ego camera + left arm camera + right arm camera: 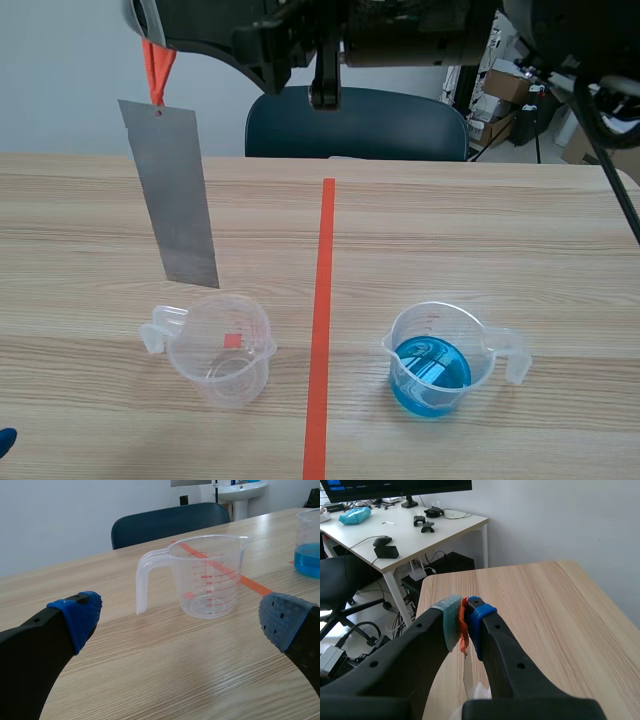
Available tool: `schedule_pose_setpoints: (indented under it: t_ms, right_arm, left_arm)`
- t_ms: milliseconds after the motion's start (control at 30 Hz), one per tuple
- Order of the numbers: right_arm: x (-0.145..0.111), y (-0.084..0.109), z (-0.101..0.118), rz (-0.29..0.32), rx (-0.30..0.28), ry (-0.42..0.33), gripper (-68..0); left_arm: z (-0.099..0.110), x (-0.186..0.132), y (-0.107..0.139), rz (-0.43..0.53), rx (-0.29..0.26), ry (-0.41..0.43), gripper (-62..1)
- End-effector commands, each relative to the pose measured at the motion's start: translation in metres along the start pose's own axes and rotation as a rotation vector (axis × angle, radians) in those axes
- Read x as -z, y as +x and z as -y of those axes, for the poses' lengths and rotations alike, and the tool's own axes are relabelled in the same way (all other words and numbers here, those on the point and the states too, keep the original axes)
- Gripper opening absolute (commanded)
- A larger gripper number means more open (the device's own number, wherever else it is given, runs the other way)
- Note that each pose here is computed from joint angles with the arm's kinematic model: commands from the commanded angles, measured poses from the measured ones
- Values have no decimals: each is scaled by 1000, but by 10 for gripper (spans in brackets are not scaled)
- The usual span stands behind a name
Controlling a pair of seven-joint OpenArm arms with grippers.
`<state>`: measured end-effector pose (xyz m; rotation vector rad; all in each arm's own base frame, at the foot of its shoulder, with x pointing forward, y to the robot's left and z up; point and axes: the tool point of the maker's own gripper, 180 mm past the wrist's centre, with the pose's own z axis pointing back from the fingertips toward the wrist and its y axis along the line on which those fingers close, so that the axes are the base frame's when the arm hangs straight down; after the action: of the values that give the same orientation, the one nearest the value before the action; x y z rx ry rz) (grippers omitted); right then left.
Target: Do the redox reaction experiment. lift the metal plate out of the left beaker
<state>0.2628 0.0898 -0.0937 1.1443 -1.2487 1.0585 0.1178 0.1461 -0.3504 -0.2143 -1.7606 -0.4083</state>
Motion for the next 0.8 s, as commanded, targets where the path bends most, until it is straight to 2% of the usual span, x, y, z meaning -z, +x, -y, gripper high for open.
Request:
schedule_pose_setpoints:
  t_ms: [0, 767]
  right_arm:
    - [1, 16, -3, 46, -15, 12, -671]
    - [3, 13, -7, 28, 44, 37, -671]
  left_arm:
    - [0, -3, 9, 39, -1, 6, 14]
    - [0, -3, 9, 39, 0, 5, 14]
